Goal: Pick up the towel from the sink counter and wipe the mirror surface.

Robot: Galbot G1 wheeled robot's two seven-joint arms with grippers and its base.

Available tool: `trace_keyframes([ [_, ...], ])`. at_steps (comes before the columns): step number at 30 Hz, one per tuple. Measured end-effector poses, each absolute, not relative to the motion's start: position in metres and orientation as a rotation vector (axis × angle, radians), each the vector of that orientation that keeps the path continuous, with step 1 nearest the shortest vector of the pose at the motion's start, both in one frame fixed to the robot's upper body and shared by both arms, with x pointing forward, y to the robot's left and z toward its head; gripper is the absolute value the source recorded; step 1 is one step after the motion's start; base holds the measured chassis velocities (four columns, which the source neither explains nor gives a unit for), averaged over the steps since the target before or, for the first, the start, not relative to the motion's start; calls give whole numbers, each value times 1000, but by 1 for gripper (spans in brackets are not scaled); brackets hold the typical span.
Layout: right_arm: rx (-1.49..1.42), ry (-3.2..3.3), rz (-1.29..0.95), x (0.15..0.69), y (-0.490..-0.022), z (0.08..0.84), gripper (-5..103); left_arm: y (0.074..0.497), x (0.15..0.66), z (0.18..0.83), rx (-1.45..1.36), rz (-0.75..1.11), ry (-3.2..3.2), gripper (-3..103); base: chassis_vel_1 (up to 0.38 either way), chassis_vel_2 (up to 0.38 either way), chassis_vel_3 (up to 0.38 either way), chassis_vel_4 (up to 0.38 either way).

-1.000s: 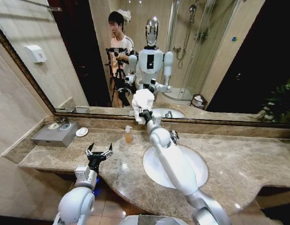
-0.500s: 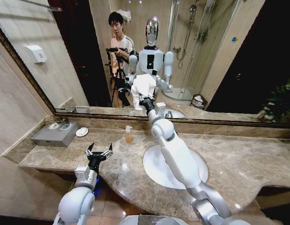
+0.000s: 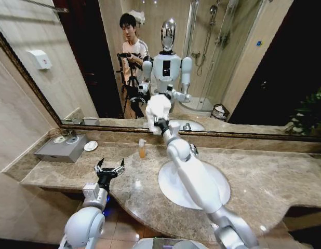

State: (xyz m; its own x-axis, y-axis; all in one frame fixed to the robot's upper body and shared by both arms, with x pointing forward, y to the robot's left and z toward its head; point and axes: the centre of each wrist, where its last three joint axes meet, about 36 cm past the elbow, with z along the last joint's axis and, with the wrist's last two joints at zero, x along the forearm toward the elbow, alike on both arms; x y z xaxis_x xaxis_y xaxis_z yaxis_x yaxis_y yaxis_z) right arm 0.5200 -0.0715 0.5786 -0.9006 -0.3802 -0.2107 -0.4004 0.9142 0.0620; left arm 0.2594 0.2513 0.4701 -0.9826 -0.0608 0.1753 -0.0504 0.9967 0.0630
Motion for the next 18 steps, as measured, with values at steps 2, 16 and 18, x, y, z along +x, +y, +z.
trace_keyframes([
  [2,-591,2873,150,520,-74,583,12,251,259,470,83,-87,-2961,100,0,0,0,0],
  [16,-607,3017,226,487,-84,513,12,251,259,470,83,-87,-2961,100,0,0,0,0],
  [18,-620,2980,242,467,-90,522,12,251,259,470,83,-87,-2961,100,0,0,0,0],
])
